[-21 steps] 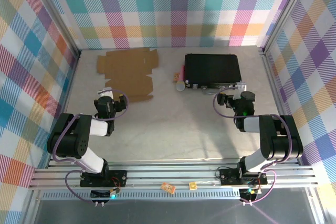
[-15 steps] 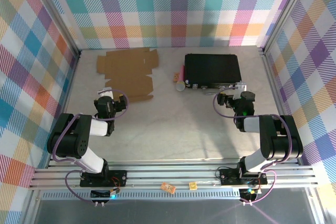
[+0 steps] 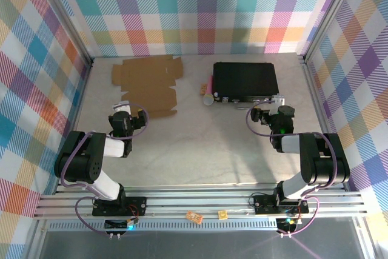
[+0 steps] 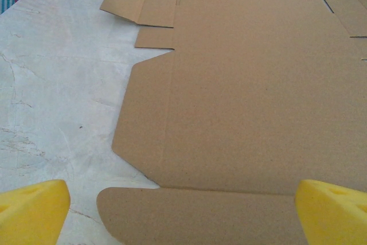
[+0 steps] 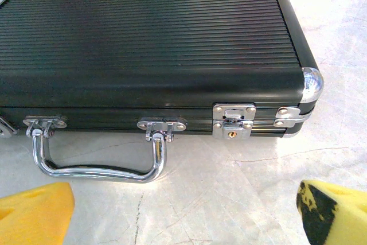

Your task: Fold the paper box

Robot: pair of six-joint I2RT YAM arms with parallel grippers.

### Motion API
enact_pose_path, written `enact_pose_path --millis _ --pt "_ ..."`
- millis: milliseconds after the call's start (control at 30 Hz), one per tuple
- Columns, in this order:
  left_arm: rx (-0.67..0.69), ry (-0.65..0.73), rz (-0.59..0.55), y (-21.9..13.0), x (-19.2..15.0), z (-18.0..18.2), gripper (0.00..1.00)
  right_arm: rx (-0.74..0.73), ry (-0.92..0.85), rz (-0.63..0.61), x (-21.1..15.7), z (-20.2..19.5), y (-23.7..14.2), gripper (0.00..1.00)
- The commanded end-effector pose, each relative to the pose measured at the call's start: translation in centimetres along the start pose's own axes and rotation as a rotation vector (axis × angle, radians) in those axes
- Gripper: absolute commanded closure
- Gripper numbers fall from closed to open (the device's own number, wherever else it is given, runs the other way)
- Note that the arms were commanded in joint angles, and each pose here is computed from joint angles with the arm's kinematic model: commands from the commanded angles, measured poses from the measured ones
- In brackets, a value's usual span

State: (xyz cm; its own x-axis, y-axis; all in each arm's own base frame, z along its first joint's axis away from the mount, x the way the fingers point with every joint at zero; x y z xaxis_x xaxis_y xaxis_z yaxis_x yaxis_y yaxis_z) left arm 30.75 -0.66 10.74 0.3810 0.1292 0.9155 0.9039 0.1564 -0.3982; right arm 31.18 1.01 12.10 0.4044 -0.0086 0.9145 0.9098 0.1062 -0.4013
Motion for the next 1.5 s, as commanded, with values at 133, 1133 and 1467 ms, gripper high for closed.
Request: enact_pose_path --millis 133,1133,1467 --pt "-0.009 0.000 -0.042 0.2 1.1 -0.4 0.00 0.006 -0.004 -0.021 0.6 0.1 0.2 0.01" --pt "0.254 -1.117 0.697 -9.8 12.1 -5.1 0.35 -0.044 0.914 0.202 24.4 2.4 -12.7 0.02" --pt "0.147 -1.365 0.646 -6.1 6.6 -4.8 0.45 0.409 0.638 0.513 19.1 13.5 -12.4 0.15"
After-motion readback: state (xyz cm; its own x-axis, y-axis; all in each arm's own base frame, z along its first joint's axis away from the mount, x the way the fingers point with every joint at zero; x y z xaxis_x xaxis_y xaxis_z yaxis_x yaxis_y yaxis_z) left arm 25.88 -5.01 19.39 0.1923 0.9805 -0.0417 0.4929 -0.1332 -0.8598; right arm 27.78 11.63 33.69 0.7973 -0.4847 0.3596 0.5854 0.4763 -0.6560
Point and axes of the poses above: each hand's point on the last joint's axis, 136 mm out from that joint toward the fingers, its own y axis out along the fingers, its own z axis along the line the jaws close on, x = y × z, the point moved 9 cm from there along -y, back along the fingers, and after that the axes turned 2 degrees about -y, right-handed, at the moved point
